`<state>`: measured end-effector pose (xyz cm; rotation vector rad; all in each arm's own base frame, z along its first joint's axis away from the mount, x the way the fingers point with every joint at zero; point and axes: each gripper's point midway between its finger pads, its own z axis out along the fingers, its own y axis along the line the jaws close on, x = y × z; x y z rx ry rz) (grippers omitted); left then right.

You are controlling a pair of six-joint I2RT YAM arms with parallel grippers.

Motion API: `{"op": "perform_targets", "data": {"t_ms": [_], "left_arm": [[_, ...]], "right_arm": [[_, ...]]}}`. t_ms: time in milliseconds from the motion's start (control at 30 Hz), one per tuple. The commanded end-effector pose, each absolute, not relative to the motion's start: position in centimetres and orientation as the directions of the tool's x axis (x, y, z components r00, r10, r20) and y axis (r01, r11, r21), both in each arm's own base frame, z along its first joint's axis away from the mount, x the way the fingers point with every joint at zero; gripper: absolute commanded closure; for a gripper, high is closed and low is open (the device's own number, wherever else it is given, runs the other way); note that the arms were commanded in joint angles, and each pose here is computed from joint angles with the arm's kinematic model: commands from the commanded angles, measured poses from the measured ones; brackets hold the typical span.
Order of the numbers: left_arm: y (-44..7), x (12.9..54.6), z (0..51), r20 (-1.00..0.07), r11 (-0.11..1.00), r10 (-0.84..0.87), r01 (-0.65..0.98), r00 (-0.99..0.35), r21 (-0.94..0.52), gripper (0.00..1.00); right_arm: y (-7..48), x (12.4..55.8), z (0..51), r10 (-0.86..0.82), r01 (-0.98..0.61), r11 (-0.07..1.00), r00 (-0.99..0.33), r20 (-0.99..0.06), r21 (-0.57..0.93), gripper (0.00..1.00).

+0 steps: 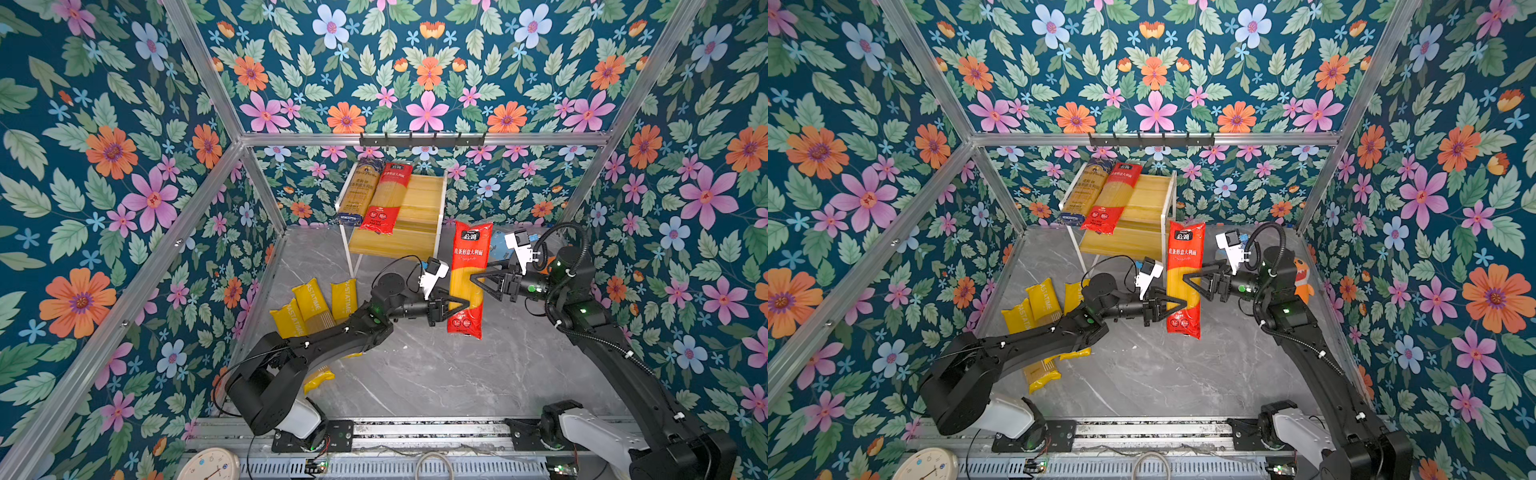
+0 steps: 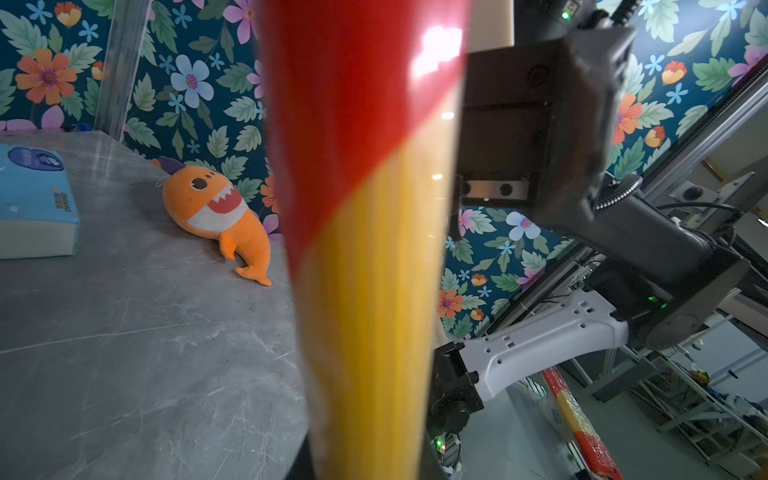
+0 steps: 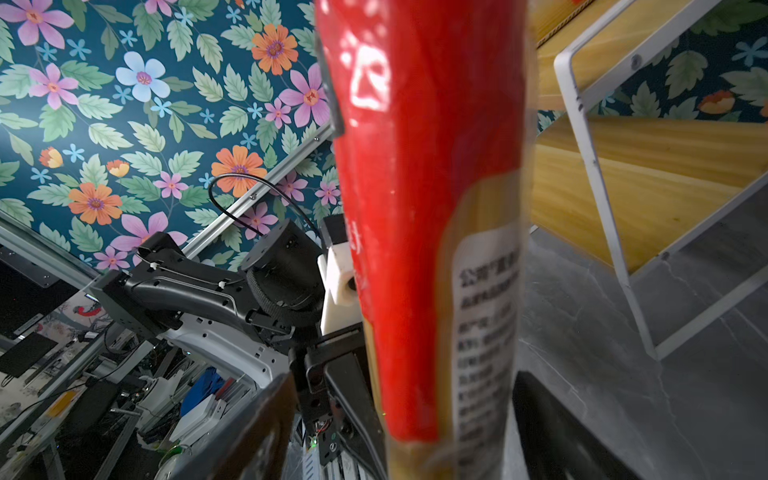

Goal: Place and organize the pasta boxes and bags onto the shelf
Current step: 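Lift the second red bag upright with both grippers toward the shelf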

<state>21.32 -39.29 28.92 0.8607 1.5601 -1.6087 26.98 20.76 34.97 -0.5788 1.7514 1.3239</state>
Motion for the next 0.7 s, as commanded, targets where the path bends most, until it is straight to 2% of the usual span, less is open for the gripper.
{"op": "perform_targets", "data": {"t_ms": [0,67,133,200,267,433,567,667], "left_arm": [[-39.1,21.1,31.8,-0.902,-0.050,-0.119,0.909,-0.416,-0.413,0.91],[-39.2,21.1,31.7,-0.903,-0.046,-0.115,0.910,-0.415,-0.412,0.91],[-39.2,21.4,31.5,-0.904,-0.027,-0.105,0.910,-0.414,-0.414,0.90],[-38.9,21.7,31.7,-0.903,-0.007,-0.104,0.908,-0.417,-0.418,0.87],[-38.4,22.2,32.1,-0.900,0.018,-0.116,0.905,-0.420,-0.425,0.80],[-36.6,23.0,33.2,-0.884,0.072,-0.168,0.889,-0.437,-0.453,0.56],[-34.3,23.5,33.0,-0.849,0.137,-0.245,0.850,-0.469,-0.509,0.36],[-32.6,24.3,32.7,-0.780,0.168,-0.349,0.784,-0.519,-0.597,0.30]], "right_arm": [[21.7,27.3,34.2,0.075,-0.785,0.333,-0.531,-0.844,0.523,0.21],[22.5,27.3,34.7,0.068,-0.801,0.301,-0.523,-0.850,0.517,0.31],[22.8,27.3,35.5,0.080,-0.815,0.270,-0.512,-0.855,0.513,0.46],[22.9,27.7,36.2,0.104,-0.822,0.262,-0.497,-0.861,0.506,0.64],[23.0,27.9,36.8,0.128,-0.829,0.247,-0.486,-0.865,0.502,0.76],[23.2,28.9,38.8,0.193,-0.842,0.210,-0.462,-0.866,0.497,0.87],[23.3,29.9,41.7,0.268,-0.851,0.182,-0.439,-0.857,0.493,0.91],[23.3,31.1,44.1,0.339,-0.847,0.164,-0.434,-0.835,0.506,0.94]]}}
